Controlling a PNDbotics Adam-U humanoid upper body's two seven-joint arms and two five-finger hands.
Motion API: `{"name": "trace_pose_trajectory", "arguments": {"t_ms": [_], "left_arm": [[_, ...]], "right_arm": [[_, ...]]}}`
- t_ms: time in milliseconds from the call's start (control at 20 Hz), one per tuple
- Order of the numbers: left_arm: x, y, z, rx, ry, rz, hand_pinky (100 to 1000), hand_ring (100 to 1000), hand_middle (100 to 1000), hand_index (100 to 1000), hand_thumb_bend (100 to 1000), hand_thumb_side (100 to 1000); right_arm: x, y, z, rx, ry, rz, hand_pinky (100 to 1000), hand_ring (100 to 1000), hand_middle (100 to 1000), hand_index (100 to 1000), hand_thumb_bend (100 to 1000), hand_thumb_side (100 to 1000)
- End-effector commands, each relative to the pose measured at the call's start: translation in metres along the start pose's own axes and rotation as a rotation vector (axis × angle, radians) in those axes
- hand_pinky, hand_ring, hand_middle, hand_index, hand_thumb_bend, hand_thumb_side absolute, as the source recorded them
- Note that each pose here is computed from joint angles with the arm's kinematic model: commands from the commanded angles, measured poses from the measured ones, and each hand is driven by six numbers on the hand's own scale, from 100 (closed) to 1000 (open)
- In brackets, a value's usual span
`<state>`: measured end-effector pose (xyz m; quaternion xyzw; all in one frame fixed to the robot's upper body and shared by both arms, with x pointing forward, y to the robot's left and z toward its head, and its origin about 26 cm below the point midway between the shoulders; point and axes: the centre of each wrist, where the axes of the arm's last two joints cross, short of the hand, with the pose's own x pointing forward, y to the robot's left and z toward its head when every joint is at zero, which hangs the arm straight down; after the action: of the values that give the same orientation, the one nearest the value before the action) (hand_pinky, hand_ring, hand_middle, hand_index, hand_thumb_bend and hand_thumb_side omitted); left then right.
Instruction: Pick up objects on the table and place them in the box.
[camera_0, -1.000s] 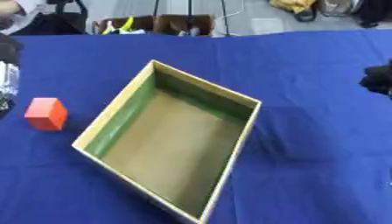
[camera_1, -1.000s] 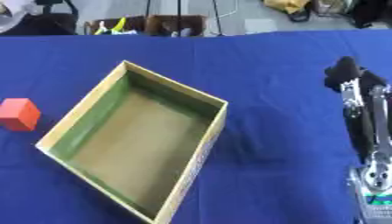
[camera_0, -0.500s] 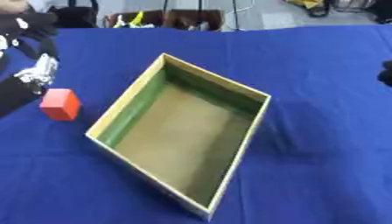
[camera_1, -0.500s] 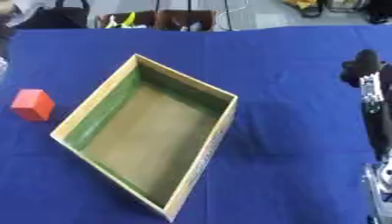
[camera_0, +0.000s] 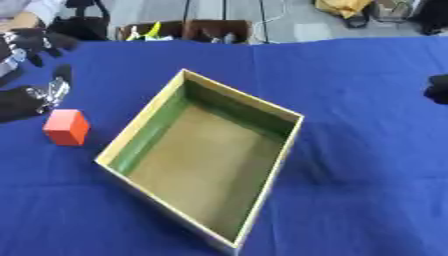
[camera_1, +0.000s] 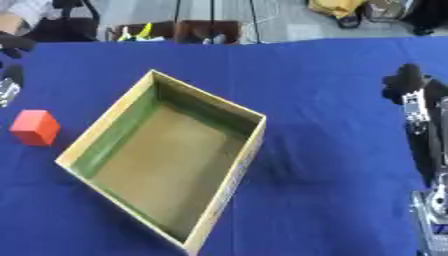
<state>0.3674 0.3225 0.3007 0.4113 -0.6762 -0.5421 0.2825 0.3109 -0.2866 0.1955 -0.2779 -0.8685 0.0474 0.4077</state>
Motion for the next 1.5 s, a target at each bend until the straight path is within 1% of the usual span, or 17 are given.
{"name": "trace_pose_trajectory", "arguments": {"t_ms": [50, 200, 400, 450, 500, 550, 600, 650, 700, 750, 800, 850, 1000, 1050, 1250, 1400, 1500], "left_arm": [[-0.014, 0.015, 0.002, -0.065, 0.025, -0.092, 697, 810, 846, 943, 100, 812], [-0.022, 0.011, -0.002, -0.14, 0.035, -0.112, 716, 828, 868, 964, 100, 805], [-0.029, 0.008, -0.007, -0.227, 0.041, -0.098, 734, 840, 877, 974, 113, 786], [-0.03, 0.008, -0.007, -0.248, 0.048, -0.1, 749, 849, 890, 988, 184, 770], [-0.031, 0.007, -0.008, -0.273, 0.057, -0.106, 756, 853, 895, 995, 224, 772], [-0.033, 0.005, -0.008, -0.299, 0.067, -0.114, 766, 858, 901, 1000, 304, 788], [-0.034, 0.005, -0.009, -0.322, 0.077, -0.125, 771, 861, 902, 1000, 360, 800], [-0.035, 0.005, -0.009, -0.343, 0.084, -0.139, 780, 865, 907, 1000, 447, 820], [-0.036, 0.005, -0.01, -0.361, 0.088, -0.153, 782, 867, 909, 1000, 478, 835], [-0.036, 0.006, -0.01, -0.378, 0.091, -0.165, 787, 870, 916, 1000, 539, 858], [-0.036, 0.008, -0.011, -0.393, 0.093, -0.176, 789, 873, 919, 1000, 577, 866], [-0.036, 0.009, -0.012, -0.408, 0.097, -0.185, 791, 876, 921, 1000, 594, 862], [-0.036, 0.015, -0.014, -0.45, 0.115, -0.208, 793, 882, 927, 1000, 617, 837], [-0.036, 0.016, -0.015, -0.464, 0.123, -0.214, 793, 885, 935, 1000, 598, 795], [-0.037, 0.02, -0.018, -0.531, 0.156, -0.238, 794, 900, 979, 1000, 521, 675], [-0.037, 0.022, -0.02, -0.589, 0.182, -0.274, 803, 907, 981, 1000, 494, 613], [-0.037, 0.025, -0.02, -0.629, 0.204, -0.305, 811, 910, 989, 1000, 498, 590]], "right_arm": [[0.002, -0.005, -0.003, 0.007, -0.023, 0.018, 722, 643, 547, 659, 517, 1000], [0.003, -0.005, -0.003, 0.009, -0.025, 0.018, 722, 643, 547, 659, 517, 1000], [0.002, -0.004, -0.003, 0.014, -0.024, 0.018, 722, 643, 547, 659, 517, 1000], [0.002, -0.004, -0.003, 0.015, -0.023, 0.019, 722, 643, 547, 659, 517, 1000], [0.002, -0.004, -0.003, 0.016, -0.023, 0.02, 722, 643, 547, 659, 517, 1000], [0.002, -0.004, -0.003, 0.017, -0.022, 0.02, 722, 644, 547, 659, 517, 1000], [0.002, -0.004, -0.002, 0.017, -0.022, 0.021, 722, 644, 547, 659, 517, 1000], [0.001, -0.004, -0.002, 0.018, -0.021, 0.022, 722, 644, 547, 659, 517, 1000], [0.001, -0.004, -0.002, 0.019, -0.02, 0.022, 722, 643, 547, 659, 517, 1000], [0.001, -0.004, -0.002, 0.019, -0.019, 0.023, 722, 644, 546, 659, 517, 1000], [0.001, -0.004, -0.002, 0.02, -0.018, 0.023, 722, 644, 546, 659, 517, 1000], [0.001, -0.004, -0.002, 0.02, -0.018, 0.023, 722, 644, 546, 659, 517, 1000], [0.0, -0.004, -0.001, 0.021, -0.017, 0.024, 723, 644, 546, 659, 517, 1000], [0.0, -0.004, -0.001, 0.022, -0.017, 0.024, 723, 644, 546, 659, 517, 1000], [0.0, -0.004, -0.001, 0.024, -0.016, 0.025, 723, 644, 546, 659, 516, 1000], [0.0, -0.005, -0.001, 0.025, -0.015, 0.027, 723, 643, 546, 659, 517, 1000], [-0.001, -0.005, -0.001, 0.026, -0.015, 0.028, 723, 643, 545, 659, 517, 1000]]}}
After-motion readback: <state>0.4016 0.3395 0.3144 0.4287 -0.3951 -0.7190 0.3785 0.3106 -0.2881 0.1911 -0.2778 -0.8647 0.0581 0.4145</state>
